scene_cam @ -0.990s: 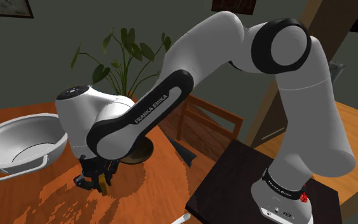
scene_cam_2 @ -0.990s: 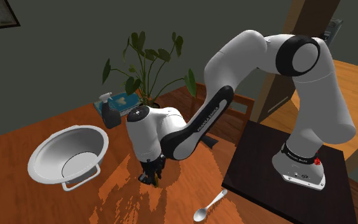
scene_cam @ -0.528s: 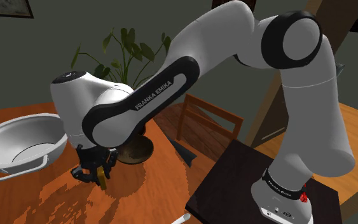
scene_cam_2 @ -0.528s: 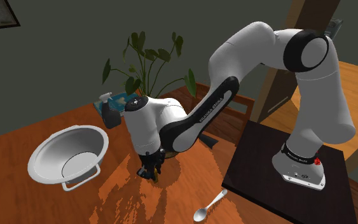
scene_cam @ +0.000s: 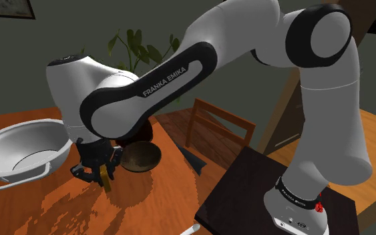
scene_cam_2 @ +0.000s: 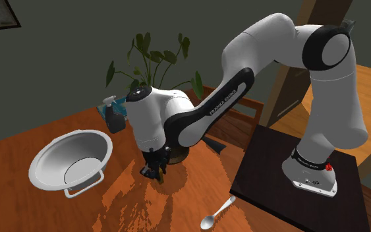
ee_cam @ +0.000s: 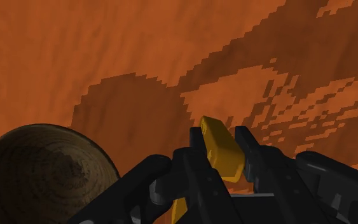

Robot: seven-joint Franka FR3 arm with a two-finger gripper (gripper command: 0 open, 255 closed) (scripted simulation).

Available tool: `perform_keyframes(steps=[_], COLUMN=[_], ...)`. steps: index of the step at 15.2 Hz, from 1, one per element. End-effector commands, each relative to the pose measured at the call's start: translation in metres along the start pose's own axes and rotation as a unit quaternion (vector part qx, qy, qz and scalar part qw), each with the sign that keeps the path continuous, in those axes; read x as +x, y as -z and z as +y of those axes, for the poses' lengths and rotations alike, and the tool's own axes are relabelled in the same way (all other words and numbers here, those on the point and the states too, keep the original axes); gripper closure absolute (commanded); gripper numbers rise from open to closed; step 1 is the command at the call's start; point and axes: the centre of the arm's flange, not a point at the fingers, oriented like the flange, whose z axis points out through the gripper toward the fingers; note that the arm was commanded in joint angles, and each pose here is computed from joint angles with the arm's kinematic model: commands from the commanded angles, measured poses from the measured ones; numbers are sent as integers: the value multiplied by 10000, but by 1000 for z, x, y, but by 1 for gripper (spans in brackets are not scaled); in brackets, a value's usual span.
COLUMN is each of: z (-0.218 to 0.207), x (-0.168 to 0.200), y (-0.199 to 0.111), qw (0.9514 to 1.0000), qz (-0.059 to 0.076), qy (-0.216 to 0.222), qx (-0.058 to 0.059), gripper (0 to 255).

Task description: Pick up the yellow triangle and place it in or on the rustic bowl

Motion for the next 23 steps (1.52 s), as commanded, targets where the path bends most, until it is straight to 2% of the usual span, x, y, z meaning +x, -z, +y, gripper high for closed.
perform_keyframes(steps=[1, 3, 14, 15, 16, 20, 21, 23], z=[0, 0, 134, 122, 122, 105, 102, 101], x=[0, -1, 52, 47, 47, 84, 90, 90], y=[11, 18, 36, 34, 34, 41, 42, 31], qw=[10000, 10000, 10000, 10000, 10000, 9988, 9984, 9984], qz=[-1, -1, -1, 0, 0, 148, 170, 170], qy=[1, 1, 1, -7, -7, 27, 32, 32], qx=[-1, -1, -1, -2, -2, 465, 535, 535], gripper=[255, 255, 255, 255, 0, 0, 0, 0])
